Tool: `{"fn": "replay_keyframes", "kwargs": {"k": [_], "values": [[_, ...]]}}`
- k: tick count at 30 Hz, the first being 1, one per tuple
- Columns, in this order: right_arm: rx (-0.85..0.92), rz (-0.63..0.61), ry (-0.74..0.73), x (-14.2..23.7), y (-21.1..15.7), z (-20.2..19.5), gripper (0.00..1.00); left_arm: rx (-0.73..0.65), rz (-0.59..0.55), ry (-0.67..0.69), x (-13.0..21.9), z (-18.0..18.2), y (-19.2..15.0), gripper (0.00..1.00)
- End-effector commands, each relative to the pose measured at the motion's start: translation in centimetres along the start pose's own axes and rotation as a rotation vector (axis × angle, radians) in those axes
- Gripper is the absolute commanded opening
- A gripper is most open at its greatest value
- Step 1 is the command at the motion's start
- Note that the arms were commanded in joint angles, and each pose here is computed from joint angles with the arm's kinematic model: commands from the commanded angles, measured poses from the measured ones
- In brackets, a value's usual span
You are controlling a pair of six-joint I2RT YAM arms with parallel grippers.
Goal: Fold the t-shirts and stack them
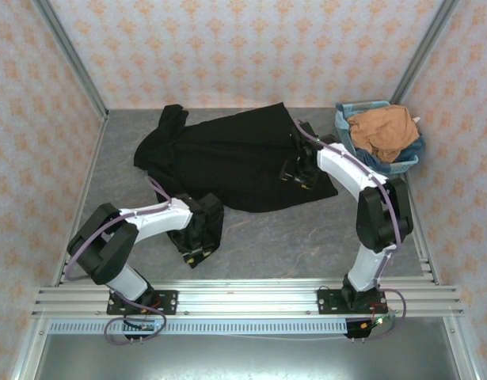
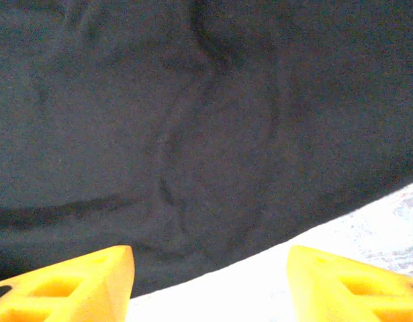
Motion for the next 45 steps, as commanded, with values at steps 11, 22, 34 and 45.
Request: {"fn": "replay_keyframes", "kwargs": {"k": [11,22,34,45], "values": [[-0.117,-0.072,-0.061,2.2,-1.9,-4.5,0.58,-0.009,-0.317,0.031,1.4,2.0,3.8,0.00],[-0.341,-0.033,-0.184,-0.6,-0.6,-10.7,0.68,0.101,-0.392,0.104,7.9,9.9,5.4,0.00],[-0.490,-0.028,-0.210,-4.0,0.1,-11.3,0.72,0.158,-0.360,0.057,7.6,10.1,6.4,0.00],[-0.413,0.015,-0.272,-7.2,3.5,-12.8,0.71,0.172,-0.369,0.032,8.1,9.2,6.9,0.00]]}}
Point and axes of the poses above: each hand's point on the last joint's axis, 136 mm out from that joint toward the fingers, its own x axis back along the fingers, its own z axis along the line the jaws close on, y = z × x, the point moved 5 cm from there along x, back along the fingers, and after that the axes turned 11 degrees about x, right-handed, at the moved point
